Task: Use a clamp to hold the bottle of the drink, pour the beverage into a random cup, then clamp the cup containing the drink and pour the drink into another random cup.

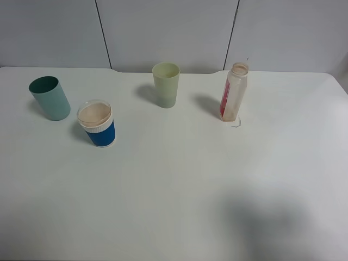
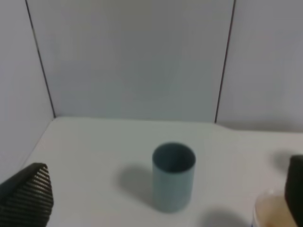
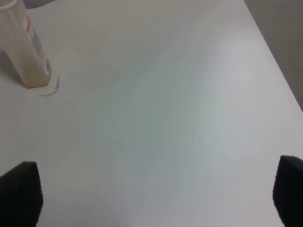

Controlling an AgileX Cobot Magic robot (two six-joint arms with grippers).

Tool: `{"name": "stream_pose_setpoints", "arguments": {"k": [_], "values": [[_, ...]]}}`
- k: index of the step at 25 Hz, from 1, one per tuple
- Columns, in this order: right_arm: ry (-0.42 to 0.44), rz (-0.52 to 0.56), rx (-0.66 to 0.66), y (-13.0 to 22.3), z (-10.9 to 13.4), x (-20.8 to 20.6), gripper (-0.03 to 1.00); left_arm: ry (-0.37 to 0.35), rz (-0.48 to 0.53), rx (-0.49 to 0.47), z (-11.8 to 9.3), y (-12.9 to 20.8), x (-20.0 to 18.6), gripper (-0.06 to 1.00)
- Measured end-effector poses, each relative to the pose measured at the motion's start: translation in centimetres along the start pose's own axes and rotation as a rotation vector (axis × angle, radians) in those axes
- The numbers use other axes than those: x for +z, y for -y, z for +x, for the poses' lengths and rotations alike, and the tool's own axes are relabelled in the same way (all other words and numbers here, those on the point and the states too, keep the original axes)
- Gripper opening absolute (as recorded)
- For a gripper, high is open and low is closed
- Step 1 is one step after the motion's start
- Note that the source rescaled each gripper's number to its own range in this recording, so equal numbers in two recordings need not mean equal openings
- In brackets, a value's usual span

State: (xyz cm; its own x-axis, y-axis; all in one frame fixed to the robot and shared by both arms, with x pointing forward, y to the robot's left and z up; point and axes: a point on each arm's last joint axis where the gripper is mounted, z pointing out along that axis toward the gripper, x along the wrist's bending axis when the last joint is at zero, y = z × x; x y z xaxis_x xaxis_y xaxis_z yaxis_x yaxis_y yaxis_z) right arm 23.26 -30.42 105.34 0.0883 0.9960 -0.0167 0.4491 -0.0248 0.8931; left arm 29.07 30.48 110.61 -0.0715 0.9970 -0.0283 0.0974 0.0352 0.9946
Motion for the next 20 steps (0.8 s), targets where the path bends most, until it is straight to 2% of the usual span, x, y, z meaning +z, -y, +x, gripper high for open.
{"name": "stream_pose_setpoints", "arguments": {"k": [11,20], "values": [[0.000,0.000,0.000,0.0,0.0,0.0,0.98,0.022,-0.037,-0.052,-0.2,-1.1,7.1,1.00],[0.000,0.000,0.000,0.0,0.0,0.0,0.98,0.154,-0.008,-0.041,-2.9,0.3,12.9,1.00]]}}
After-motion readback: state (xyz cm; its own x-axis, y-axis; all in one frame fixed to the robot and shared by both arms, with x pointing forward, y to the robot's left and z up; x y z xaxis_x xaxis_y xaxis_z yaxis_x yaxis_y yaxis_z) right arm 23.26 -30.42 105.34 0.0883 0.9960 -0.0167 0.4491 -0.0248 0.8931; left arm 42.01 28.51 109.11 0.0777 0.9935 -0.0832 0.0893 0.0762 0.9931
